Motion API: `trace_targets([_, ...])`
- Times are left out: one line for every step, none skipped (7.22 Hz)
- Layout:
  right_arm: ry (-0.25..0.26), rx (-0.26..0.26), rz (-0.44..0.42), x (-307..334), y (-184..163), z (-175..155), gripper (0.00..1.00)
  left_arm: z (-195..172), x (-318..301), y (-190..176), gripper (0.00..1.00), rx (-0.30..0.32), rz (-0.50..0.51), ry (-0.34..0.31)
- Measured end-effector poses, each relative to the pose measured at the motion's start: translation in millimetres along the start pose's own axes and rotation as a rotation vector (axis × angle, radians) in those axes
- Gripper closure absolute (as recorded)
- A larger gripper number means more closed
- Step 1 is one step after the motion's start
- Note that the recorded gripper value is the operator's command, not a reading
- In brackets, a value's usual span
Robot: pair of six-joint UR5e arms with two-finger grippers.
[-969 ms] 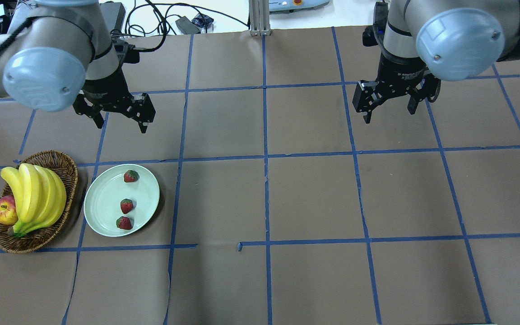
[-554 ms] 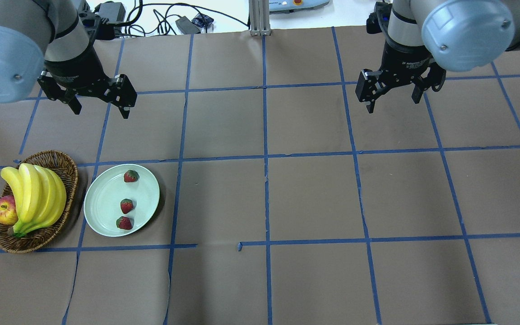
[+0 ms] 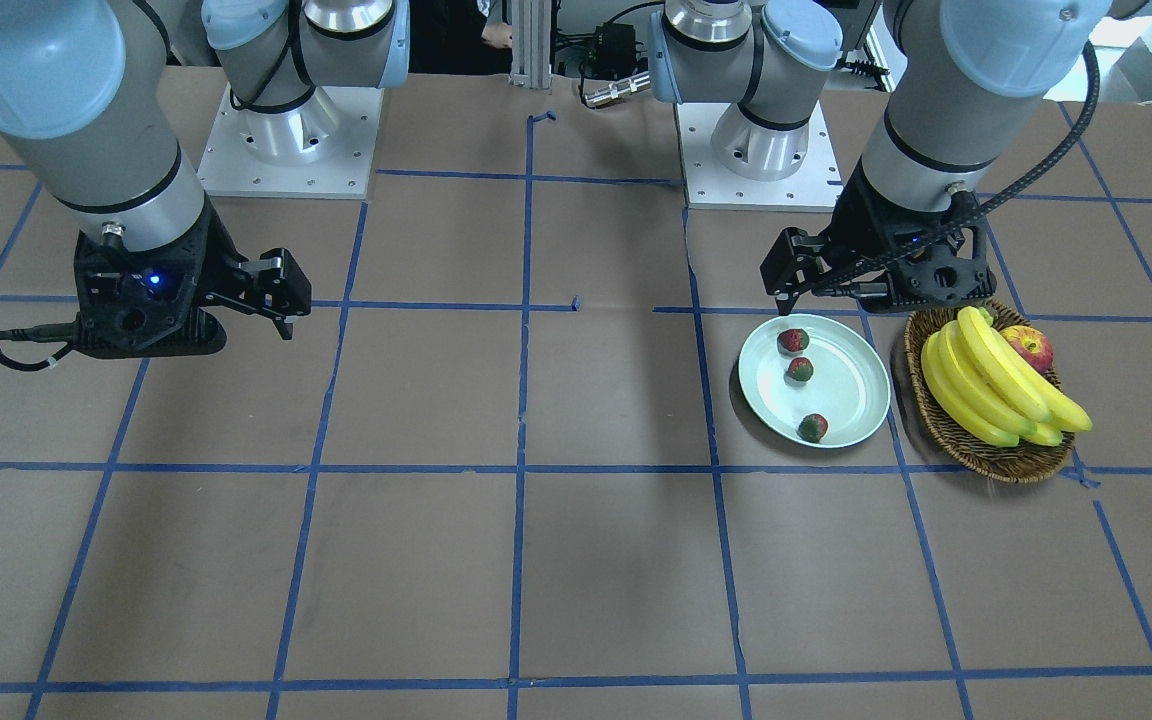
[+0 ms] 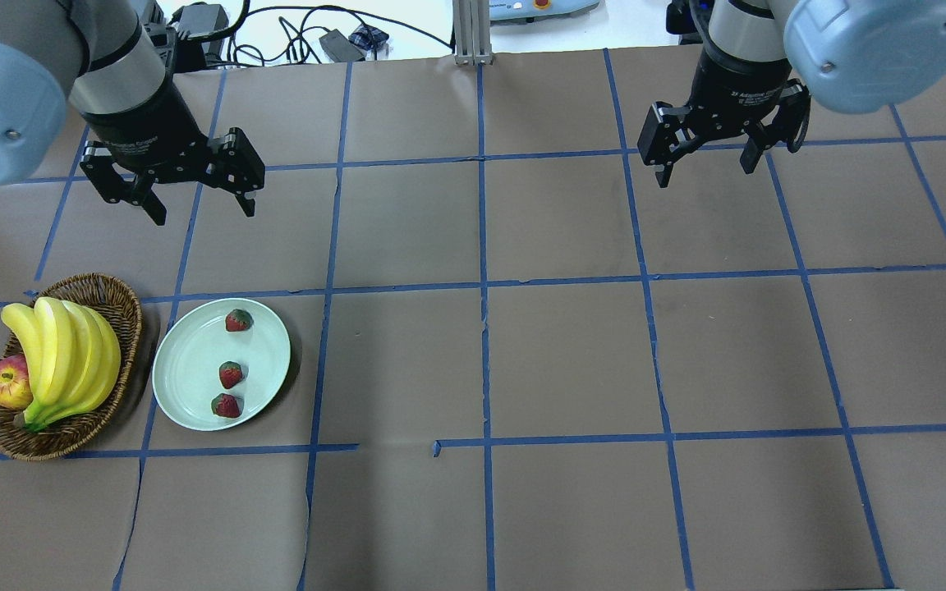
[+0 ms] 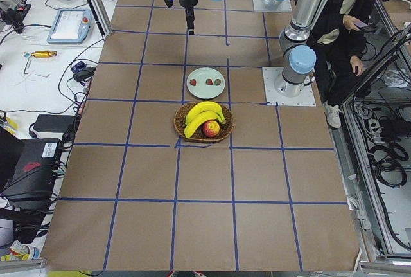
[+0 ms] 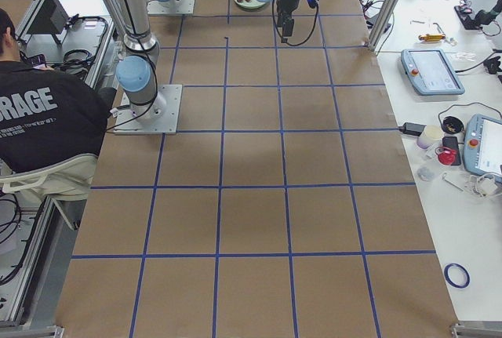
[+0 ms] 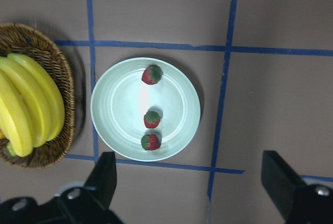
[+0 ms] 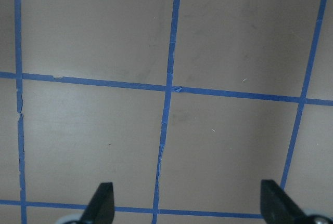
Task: Collect all strawberries into plate
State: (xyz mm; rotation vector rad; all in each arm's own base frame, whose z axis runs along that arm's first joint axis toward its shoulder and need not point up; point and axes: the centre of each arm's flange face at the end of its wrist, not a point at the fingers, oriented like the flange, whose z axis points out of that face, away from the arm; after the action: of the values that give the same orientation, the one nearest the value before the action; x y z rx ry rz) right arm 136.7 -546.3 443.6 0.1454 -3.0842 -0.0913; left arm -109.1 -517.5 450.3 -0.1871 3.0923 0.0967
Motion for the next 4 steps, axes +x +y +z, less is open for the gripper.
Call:
trace_targets([-0.002, -0.001, 0.024, -1, 2, -1, 0.00, 2, 7, 0, 0.00, -0.002, 0.001, 0.010])
trace_targets([-0.014, -0.002, 0.038, -4, 4, -1, 0.00, 2, 13, 0, 0.00, 0.004, 0.016, 0.014])
trace_targets([-0.036, 0.001, 0.053, -7, 6, -2, 0.00, 1, 17, 0, 0.00, 0.014, 0.036, 0.016])
trace_targets([-0.049, 0.006, 0.070, -9, 9, -6, 0.00, -2, 18, 1, 0.00, 0.023, 0.048, 0.017])
